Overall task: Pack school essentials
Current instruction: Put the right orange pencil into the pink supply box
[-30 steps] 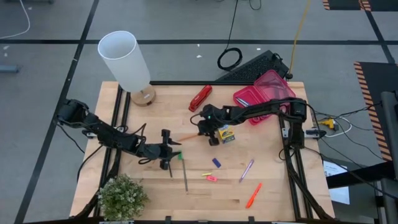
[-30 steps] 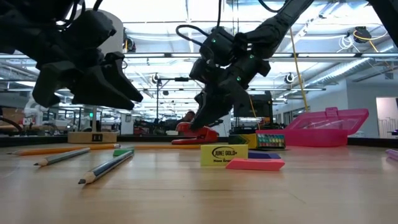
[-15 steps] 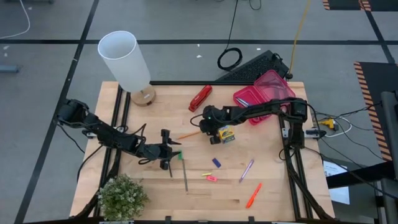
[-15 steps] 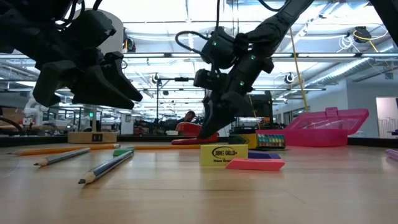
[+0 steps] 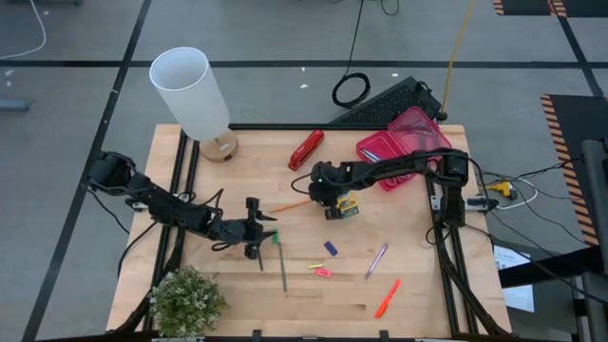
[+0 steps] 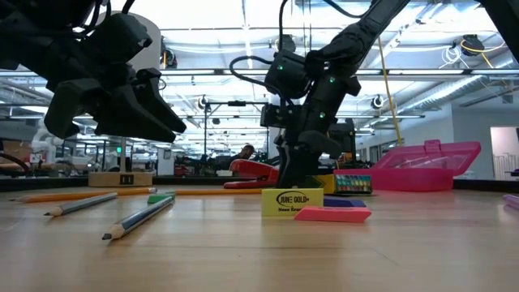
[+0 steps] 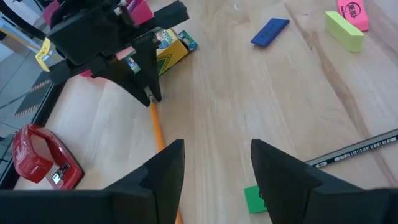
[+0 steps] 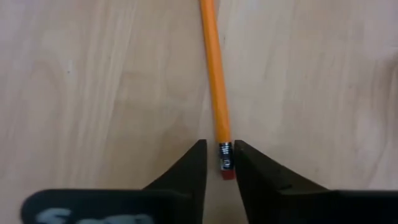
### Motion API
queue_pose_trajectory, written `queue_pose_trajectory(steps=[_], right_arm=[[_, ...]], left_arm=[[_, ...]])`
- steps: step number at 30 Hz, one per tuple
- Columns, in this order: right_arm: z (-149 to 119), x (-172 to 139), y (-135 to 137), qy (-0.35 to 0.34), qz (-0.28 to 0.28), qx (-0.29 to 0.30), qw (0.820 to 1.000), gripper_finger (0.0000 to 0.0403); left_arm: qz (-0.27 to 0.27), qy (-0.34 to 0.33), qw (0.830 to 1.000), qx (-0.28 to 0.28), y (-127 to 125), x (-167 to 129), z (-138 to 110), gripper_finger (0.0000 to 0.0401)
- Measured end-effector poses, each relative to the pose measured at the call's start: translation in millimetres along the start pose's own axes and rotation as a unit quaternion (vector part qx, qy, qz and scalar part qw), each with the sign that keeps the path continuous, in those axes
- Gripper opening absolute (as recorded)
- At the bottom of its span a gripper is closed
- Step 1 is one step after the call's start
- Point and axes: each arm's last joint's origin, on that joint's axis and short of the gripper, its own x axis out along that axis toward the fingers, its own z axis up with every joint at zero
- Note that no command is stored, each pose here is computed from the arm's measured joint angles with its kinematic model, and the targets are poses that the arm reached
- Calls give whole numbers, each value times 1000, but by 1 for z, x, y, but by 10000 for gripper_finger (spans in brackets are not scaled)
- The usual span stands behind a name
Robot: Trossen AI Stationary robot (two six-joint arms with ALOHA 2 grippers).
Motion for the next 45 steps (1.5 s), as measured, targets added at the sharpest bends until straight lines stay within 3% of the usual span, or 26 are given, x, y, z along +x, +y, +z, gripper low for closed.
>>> queue_pose_trajectory(steps=[7, 24, 35, 45], right_arm=[[0, 0, 0, 2, 1, -5, 1000, 8], [2, -9, 2, -10, 21, -1, 1000, 17], [5, -45, 4, -15, 20, 0, 1000, 17], [-1, -99, 5, -6, 16, 56, 998, 18]], left_arm=[[0, 0, 1000, -8, 0, 0, 0, 189], [0, 1, 1000, -20, 0, 0, 0, 189], [0, 1, 1000, -26, 0, 0, 0, 188], [0, 1, 999, -45, 0, 0, 0, 189]])
